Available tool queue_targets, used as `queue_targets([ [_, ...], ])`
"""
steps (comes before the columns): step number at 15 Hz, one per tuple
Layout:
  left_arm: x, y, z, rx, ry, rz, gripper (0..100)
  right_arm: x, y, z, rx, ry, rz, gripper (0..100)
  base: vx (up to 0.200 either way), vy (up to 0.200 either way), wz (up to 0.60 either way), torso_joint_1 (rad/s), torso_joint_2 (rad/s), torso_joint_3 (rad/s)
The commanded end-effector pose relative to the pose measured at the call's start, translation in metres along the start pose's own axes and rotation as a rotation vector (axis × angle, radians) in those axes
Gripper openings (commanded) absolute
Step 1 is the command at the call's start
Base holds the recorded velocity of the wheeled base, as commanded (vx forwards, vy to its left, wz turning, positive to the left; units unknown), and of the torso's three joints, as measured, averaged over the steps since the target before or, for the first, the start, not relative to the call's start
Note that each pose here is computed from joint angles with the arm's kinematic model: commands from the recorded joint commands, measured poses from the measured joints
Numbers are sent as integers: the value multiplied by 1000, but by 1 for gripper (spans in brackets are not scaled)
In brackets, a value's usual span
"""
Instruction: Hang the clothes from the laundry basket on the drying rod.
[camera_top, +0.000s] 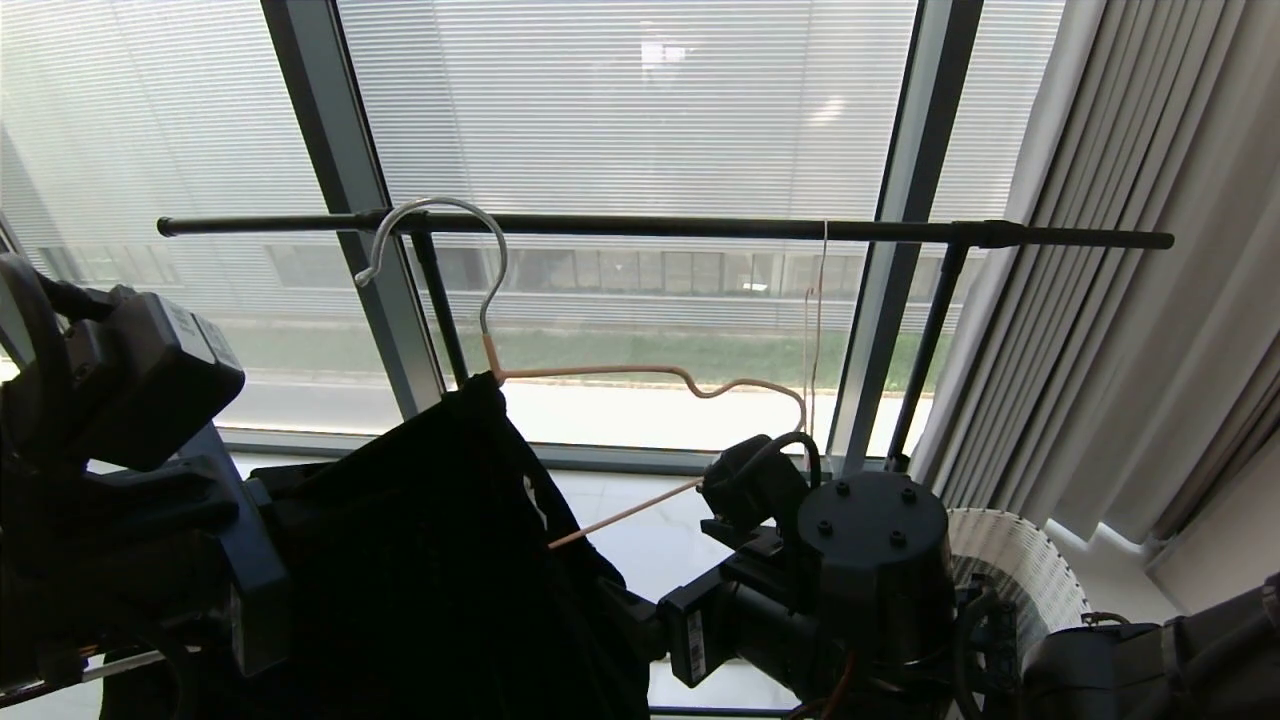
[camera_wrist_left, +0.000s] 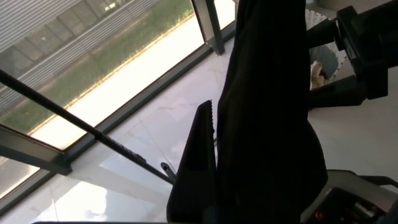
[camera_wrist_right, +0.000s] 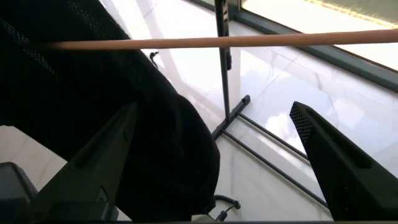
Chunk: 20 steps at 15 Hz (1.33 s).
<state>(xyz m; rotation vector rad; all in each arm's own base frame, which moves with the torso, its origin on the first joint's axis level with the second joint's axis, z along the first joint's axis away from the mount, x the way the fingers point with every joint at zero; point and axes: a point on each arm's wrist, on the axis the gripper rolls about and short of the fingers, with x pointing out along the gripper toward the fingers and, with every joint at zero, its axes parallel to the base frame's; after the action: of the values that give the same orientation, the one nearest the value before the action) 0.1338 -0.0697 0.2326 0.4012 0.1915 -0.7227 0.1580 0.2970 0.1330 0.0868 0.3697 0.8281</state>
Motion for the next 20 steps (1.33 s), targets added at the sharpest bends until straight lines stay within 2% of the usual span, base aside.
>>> queue_targets([
  [1,0,-3,2,8,-12,-17,0,7,0,-6,-5,6,-3,100,0,0,0,0,0,0],
  [3,0,-7,5,19,-23,-43,0,10,-1,-10,-7,13,-11,100,0,0,0,0,0,0],
  [8,0,-6,6,8,-22,-27,0,21,-11,-24,-32,32,-153,100,0,0,0,0,0,0],
  [11,-1,-5,7,-66,-16,9,0,23,-38,-22,-82,37,-249,100,0,0,0,0,0,0],
  [13,-4,-6,8,-66,-26,13,0,21,-52,-21,-99,48,-290,100,0,0,0,0,0,0],
  [17,-6,-4,3,-71,-6,45,0,9,-89,-12,-110,43,-408,100,0,0,0,0,0,0],
  [18,-6,-4,3,-71,-6,45,0,9,-89,-12,-110,43,-408,100,0,0,0,0,0,0],
  [19,-8,-6,-1,-67,2,44,0,1,-111,1,-104,10,-473,100,0,0,0,0,0,0],
  [20,-8,-7,-4,-63,9,42,0,-2,-121,6,-114,5,-502,100,0,0,0,0,0,0],
])
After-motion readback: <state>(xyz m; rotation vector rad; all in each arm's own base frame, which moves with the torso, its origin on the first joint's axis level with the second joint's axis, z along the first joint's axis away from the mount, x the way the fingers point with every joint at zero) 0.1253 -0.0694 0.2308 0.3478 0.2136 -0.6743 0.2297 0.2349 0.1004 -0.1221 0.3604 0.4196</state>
